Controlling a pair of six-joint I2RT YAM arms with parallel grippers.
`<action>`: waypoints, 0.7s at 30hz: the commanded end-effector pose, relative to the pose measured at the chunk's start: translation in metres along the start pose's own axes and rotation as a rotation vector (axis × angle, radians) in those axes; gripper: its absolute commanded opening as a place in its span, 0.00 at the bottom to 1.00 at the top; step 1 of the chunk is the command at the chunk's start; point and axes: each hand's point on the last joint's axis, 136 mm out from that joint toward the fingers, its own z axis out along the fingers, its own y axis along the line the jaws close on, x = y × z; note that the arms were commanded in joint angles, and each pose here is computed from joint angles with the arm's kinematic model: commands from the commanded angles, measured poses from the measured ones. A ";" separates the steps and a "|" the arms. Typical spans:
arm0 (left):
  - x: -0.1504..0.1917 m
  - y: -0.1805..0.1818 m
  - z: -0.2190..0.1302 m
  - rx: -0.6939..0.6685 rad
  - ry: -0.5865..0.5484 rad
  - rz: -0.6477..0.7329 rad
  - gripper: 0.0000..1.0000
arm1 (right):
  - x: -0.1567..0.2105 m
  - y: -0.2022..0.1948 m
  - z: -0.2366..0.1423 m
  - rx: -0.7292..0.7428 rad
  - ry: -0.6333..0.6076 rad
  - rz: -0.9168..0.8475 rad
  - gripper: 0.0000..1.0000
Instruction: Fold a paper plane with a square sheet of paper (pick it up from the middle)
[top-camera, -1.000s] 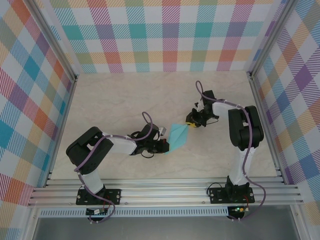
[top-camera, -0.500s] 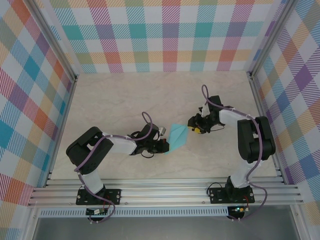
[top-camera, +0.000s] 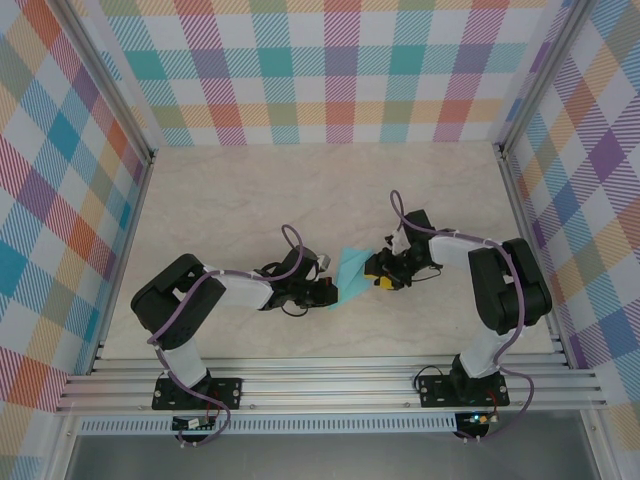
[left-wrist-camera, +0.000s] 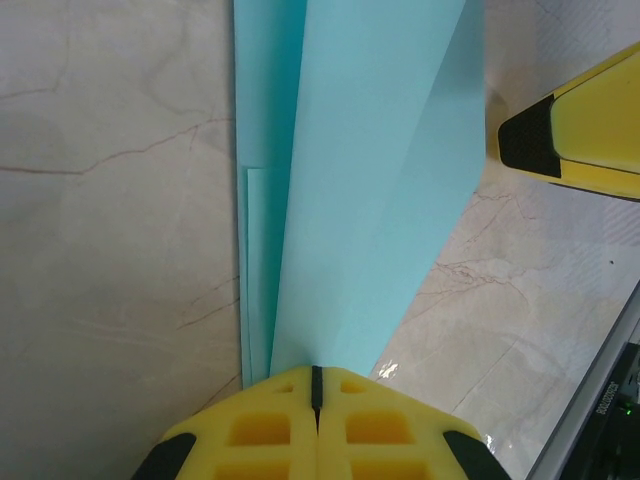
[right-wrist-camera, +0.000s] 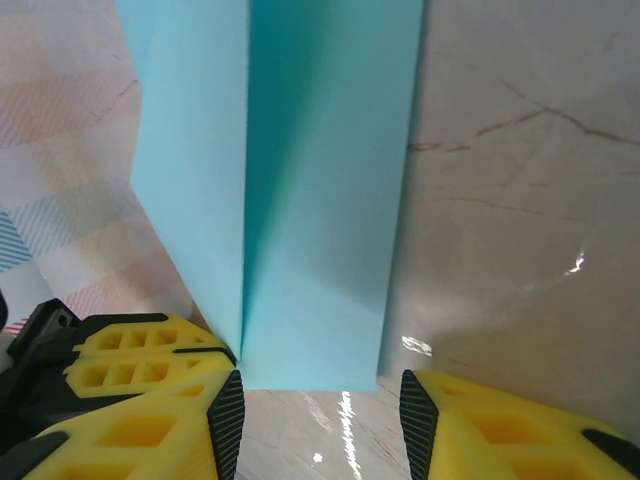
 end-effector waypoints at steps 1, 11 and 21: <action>0.026 0.024 0.001 -0.076 0.097 -0.068 0.00 | 0.005 0.003 0.006 -0.029 0.023 0.010 0.48; 0.027 0.021 0.004 -0.074 0.101 -0.067 0.00 | 0.007 -0.001 0.017 -0.018 0.033 0.040 0.47; 0.028 0.017 0.004 -0.066 0.102 -0.065 0.00 | 0.004 0.017 0.018 -0.067 0.020 0.016 0.46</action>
